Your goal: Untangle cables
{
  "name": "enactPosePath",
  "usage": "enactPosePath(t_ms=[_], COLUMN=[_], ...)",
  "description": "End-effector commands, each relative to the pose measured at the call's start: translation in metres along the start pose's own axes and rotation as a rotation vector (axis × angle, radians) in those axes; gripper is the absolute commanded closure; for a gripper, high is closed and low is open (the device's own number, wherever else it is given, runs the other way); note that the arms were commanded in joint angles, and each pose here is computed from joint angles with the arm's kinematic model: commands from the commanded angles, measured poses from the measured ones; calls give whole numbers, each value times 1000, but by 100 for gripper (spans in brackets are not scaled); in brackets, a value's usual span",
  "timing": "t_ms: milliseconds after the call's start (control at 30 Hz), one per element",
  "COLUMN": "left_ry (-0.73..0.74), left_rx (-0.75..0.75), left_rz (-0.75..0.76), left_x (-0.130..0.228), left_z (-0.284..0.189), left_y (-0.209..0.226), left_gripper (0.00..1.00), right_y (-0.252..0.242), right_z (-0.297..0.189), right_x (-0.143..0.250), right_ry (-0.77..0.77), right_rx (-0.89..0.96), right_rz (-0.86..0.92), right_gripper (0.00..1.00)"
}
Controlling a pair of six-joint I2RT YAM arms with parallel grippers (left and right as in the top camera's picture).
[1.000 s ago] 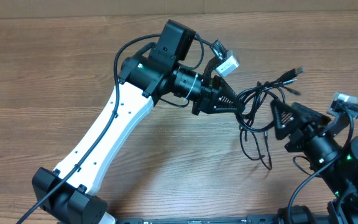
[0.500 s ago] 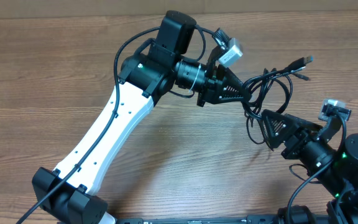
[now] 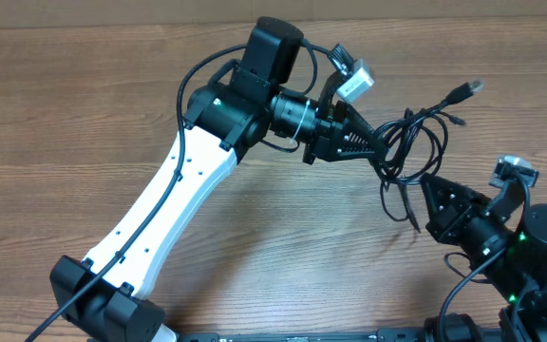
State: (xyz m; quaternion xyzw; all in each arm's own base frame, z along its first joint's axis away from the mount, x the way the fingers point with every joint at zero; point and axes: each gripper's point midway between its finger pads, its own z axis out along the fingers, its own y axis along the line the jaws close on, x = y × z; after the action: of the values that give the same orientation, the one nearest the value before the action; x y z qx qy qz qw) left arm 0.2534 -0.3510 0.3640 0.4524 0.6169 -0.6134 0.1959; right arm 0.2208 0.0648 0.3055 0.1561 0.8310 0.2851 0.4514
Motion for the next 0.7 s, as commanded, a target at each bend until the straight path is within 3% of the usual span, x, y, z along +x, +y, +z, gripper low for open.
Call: enactPosePath(t_ms=[0, 367, 433, 467, 500, 567, 667], left_ry=[-17, -19, -20, -21, -22, -26, -36], left_rx=[40, 22, -22, -49, -60, -65, -35], left_rz=[46, 48, 46, 46, 44, 32, 39], left_x=[-11, -11, -12, -12, -12, -14, -18], left_z=[-6, -7, -7, -7, -7, -7, -7], left_y=[-22, -18, -11, -6, -4, -4, -9], left_gripper=[96, 96, 96, 96, 96, 96, 96], right_y=[-17, -17, -7, -1, 3, 6, 13], right_z=[-9, -8, -7, -7, -7, -7, -7], right_x=[-19, -16, -8, -4, 0, 3, 3], right_ry=[-104, -88, -43, -17, 1, 17, 27], right_rx=[115, 116, 52, 17, -4, -22, -61], right_rz=[-8, -7, -7, -8, -6, -5, -8], right_gripper=[96, 96, 70, 34, 17, 7, 4])
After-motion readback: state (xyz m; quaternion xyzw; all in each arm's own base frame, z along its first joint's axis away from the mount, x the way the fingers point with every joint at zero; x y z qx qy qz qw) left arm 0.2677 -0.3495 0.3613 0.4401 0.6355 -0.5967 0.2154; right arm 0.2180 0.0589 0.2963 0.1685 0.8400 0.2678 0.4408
